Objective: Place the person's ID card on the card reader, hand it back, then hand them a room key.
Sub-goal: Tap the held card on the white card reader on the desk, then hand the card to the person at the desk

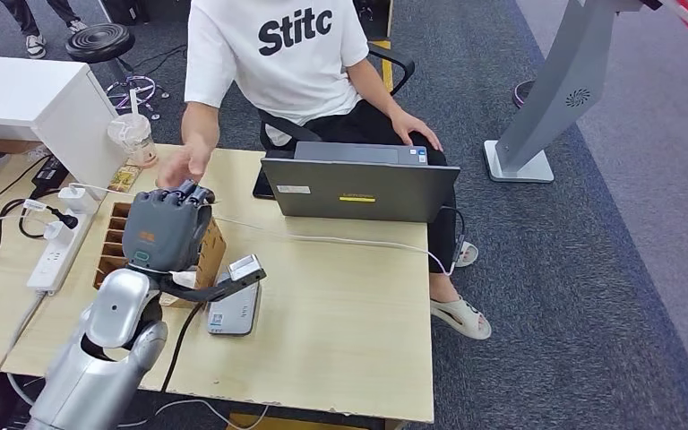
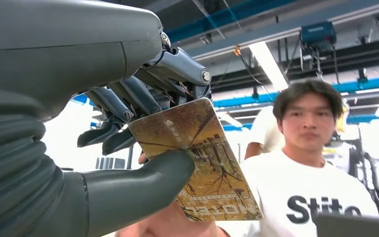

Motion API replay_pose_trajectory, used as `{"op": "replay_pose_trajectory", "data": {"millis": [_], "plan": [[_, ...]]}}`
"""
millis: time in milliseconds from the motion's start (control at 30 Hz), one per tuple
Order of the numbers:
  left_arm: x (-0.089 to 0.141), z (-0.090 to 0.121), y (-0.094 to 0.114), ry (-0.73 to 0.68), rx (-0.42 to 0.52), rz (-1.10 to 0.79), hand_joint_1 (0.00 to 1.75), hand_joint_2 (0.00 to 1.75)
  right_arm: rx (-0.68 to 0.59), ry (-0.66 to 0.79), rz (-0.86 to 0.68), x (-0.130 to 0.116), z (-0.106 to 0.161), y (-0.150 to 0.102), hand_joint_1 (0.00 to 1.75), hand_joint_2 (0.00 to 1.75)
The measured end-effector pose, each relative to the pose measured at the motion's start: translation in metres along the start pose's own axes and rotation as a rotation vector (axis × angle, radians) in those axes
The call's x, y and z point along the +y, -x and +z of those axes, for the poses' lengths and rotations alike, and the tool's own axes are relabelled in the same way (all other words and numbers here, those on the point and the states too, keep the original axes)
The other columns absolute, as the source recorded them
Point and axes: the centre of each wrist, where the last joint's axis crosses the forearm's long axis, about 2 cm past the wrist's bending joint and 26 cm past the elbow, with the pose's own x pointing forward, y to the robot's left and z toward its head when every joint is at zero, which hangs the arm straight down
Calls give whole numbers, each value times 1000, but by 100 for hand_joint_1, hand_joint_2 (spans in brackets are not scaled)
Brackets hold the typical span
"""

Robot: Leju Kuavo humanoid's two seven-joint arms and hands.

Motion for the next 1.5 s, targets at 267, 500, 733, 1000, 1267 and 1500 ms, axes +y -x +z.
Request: {"op": "replay_pose_trajectory", "data": {"millis": [267, 500, 733, 1000, 1267, 1500], "plan": [[28, -30, 43, -140, 95, -39, 175, 175, -6, 3, 27, 0, 0, -1, 0, 175], [40, -35, 67, -204, 142, -49, 44, 175, -15, 5, 38, 0, 0, -2, 0, 175], [35, -23, 65, -245, 152, -58, 0, 175, -16, 4, 40, 0, 0, -2, 0, 175], [23, 0, 54, -186, 135, -41, 0, 175, -11, 2, 29, 0, 0, -2, 0, 175], [-4, 59, 10, -32, 66, -24, 0, 175, -4, -1, 3, 0, 0, -1, 0, 175], [-5, 74, -4, 66, 28, 27, 0, 175, 0, -1, -12, -1, 0, 0, 0, 175]]}}
